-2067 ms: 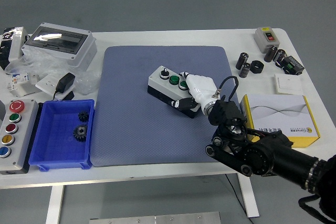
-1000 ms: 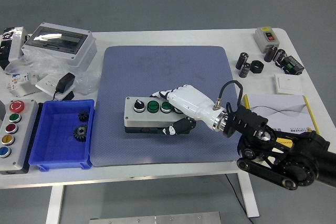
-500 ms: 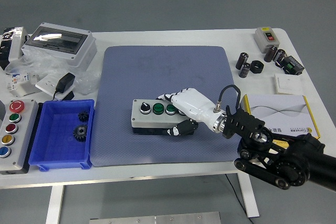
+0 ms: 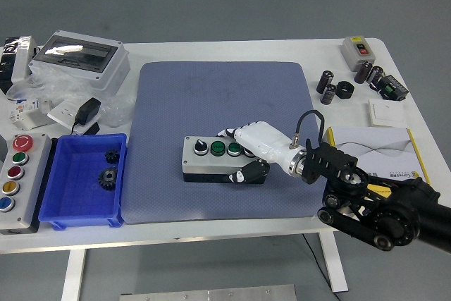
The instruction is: Pick up the button,place it on the desk,press the button,press the button
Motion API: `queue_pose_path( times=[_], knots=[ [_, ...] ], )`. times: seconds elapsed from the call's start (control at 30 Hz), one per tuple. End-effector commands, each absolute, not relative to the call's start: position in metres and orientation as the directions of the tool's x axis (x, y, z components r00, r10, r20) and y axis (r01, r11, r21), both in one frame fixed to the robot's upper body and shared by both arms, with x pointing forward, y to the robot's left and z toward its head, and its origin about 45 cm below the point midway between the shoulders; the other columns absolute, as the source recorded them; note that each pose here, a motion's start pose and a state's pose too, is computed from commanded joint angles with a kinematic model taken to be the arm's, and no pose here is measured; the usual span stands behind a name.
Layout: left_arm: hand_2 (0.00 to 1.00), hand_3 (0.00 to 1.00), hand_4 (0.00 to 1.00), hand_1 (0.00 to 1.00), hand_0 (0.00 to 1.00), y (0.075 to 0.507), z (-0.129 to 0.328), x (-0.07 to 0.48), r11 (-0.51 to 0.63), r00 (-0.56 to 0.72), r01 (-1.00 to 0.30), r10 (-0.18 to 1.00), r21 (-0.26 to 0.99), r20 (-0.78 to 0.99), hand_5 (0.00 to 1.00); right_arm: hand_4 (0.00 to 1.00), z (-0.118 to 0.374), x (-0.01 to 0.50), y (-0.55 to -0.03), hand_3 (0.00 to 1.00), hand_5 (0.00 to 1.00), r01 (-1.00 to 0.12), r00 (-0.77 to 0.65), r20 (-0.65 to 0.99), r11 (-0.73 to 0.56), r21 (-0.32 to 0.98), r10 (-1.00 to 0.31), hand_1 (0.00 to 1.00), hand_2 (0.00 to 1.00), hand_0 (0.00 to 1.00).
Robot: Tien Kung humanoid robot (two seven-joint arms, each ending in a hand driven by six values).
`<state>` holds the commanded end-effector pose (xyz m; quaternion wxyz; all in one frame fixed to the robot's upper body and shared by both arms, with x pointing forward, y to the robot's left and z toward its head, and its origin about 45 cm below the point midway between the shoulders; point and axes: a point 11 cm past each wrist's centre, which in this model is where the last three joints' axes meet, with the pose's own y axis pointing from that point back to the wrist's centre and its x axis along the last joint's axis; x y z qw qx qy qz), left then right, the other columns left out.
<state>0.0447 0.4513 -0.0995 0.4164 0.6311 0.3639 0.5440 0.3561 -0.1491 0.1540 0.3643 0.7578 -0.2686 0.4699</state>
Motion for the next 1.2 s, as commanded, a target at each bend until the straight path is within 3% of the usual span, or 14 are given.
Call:
queue_pose_path(
  times=[0.07, 0.1, 0.27, 0.3, 0.5, 0.53, 0.67, 0.7, 1.2],
  knots=[
    [0.523, 0.598, 0.626, 0.6, 0.603, 0.451, -0.1, 0.045, -0.386, 0.144, 0.005, 0.913, 0.923, 0.381, 0.196, 0.373, 0.156, 0.357, -0.15, 0.782, 0.002, -0.75, 0.422, 0.904, -0.588, 0.304, -0.071, 0.777, 0.78, 0.837],
    [0.521, 0.6, 0.626, 0.6, 0.603, 0.451, -0.1, 0.045, -0.384, 0.145, 0.004, 0.914, 0.923, 0.38, 0.194, 0.435, 0.157, 0.358, -0.15, 0.88, 0.002, -0.75, 0.425, 0.902, -0.587, 0.306, -0.073, 0.82, 0.842, 0.876],
    [0.521, 0.6, 0.626, 0.6, 0.603, 0.451, -0.099, 0.046, -0.381, 0.148, -0.001, 0.914, 0.924, 0.377, 0.194, 0.435, 0.159, 0.358, -0.152, 0.88, 0.002, -0.744, 0.447, 0.891, -0.587, 0.32, -0.08, 0.82, 0.842, 0.876],
    [0.522, 0.601, 0.629, 0.6, 0.603, 0.452, -0.099, 0.047, -0.382, 0.149, -0.002, 0.914, 0.924, 0.378, 0.188, 0.718, 0.159, 0.357, -0.153, 0.998, 0.111, -0.742, 0.453, 0.888, -0.588, 0.323, -0.084, 0.909, 0.962, 0.965],
    [0.523, 0.601, 0.631, 0.6, 0.603, 0.453, -0.099, 0.048, -0.382, 0.155, -0.005, 0.913, 0.924, 0.378, 0.184, 0.718, 0.165, 0.355, -0.156, 0.998, 0.111, -0.729, 0.491, 0.864, -0.597, 0.334, -0.116, 0.909, 0.962, 0.965],
    [0.523, 0.601, 0.631, 0.6, 0.603, 0.453, -0.099, 0.048, -0.382, 0.156, -0.006, 0.913, 0.924, 0.378, 0.184, 0.807, 0.166, 0.355, -0.157, 0.998, 0.175, -0.727, 0.498, 0.858, -0.598, 0.337, -0.123, 0.979, 0.998, 0.998],
    [0.523, 0.601, 0.631, 0.6, 0.603, 0.453, -0.099, 0.048, -0.377, 0.16, -0.007, 0.914, 0.926, 0.373, 0.184, 0.807, 0.17, 0.353, -0.161, 0.998, 0.175, -0.716, 0.538, 0.828, -0.604, 0.35, -0.158, 0.979, 0.998, 0.998],
    [0.523, 0.603, 0.634, 0.6, 0.604, 0.452, -0.099, 0.048, -0.376, 0.161, -0.007, 0.914, 0.927, 0.372, 0.176, 0.841, 0.17, 0.353, -0.161, 0.998, 0.22, -0.714, 0.545, 0.822, -0.604, 0.353, -0.165, 0.986, 0.998, 0.998],
    [0.523, 0.603, 0.636, 0.6, 0.604, 0.45, -0.1, 0.049, -0.366, 0.17, -0.011, 0.916, 0.931, 0.362, 0.153, 0.839, 0.176, 0.352, -0.177, 0.998, 0.22, -0.709, 0.613, 0.749, -0.593, 0.382, -0.25, 0.991, 0.998, 0.998]
  ],
)
